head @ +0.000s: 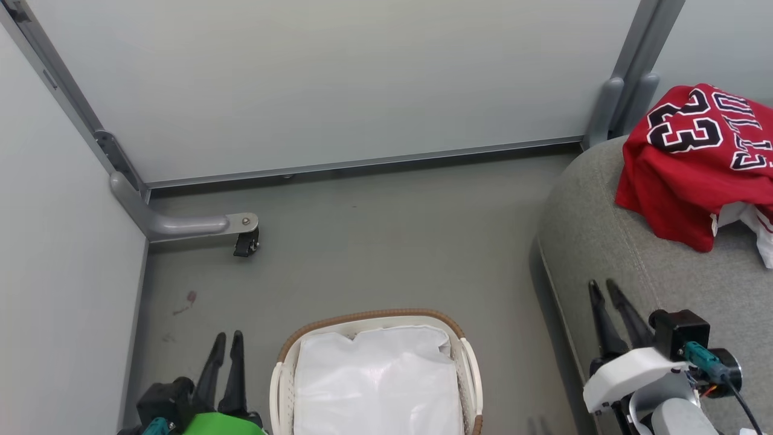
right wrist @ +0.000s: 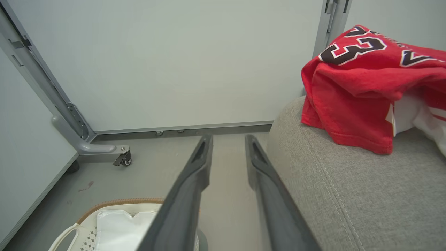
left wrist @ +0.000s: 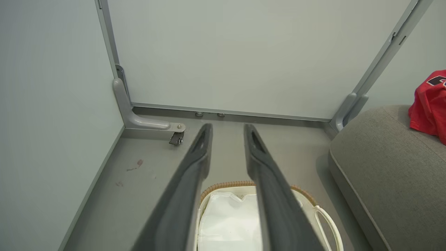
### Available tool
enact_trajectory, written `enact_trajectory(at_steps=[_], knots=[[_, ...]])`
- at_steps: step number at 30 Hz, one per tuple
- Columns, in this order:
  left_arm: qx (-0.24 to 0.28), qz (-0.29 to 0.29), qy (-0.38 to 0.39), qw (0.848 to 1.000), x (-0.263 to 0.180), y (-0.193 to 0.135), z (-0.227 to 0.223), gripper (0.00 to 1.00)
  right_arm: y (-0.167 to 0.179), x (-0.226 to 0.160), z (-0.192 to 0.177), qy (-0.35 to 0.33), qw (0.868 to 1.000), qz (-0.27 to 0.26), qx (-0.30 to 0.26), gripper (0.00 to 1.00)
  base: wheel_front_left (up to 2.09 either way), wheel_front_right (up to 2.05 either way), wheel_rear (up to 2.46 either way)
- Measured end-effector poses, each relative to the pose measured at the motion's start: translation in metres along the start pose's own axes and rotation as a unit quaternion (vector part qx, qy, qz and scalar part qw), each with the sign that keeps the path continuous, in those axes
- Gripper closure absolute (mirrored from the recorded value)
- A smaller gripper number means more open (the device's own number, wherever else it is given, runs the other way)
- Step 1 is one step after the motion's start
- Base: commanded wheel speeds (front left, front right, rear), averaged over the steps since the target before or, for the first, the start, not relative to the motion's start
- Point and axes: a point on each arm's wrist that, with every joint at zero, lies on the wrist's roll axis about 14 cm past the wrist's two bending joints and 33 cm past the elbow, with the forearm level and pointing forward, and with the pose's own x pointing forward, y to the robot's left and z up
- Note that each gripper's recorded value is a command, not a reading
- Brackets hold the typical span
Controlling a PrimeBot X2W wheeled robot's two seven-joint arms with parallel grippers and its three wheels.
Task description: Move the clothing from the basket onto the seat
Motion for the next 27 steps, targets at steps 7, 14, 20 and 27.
enact_trajectory(at_steps=[7,14,20,27], knots=[[-0.046,0.019,0.014,0.999,-0.002,0.007,-0.006,1.00,-0.007,-0.005,-0.012,0.024,0.998,-0.021,0.051,1.00,0.00,0.00,0.00],[-0.105,0.037,0.015,0.994,-0.001,0.014,-0.005,1.00,-0.012,-0.005,-0.009,0.020,0.992,-0.036,0.115,1.00,0.00,0.00,0.00],[-0.151,0.050,0.012,0.987,0.000,0.020,-0.002,1.00,-0.015,-0.004,-0.006,0.017,0.985,-0.047,0.165,1.00,0.00,0.00,0.00],[-0.201,0.057,0.007,0.978,0.003,0.024,0.003,1.00,-0.019,-0.005,-0.005,0.016,0.974,-0.057,0.220,1.00,0.00,0.00,0.00]])
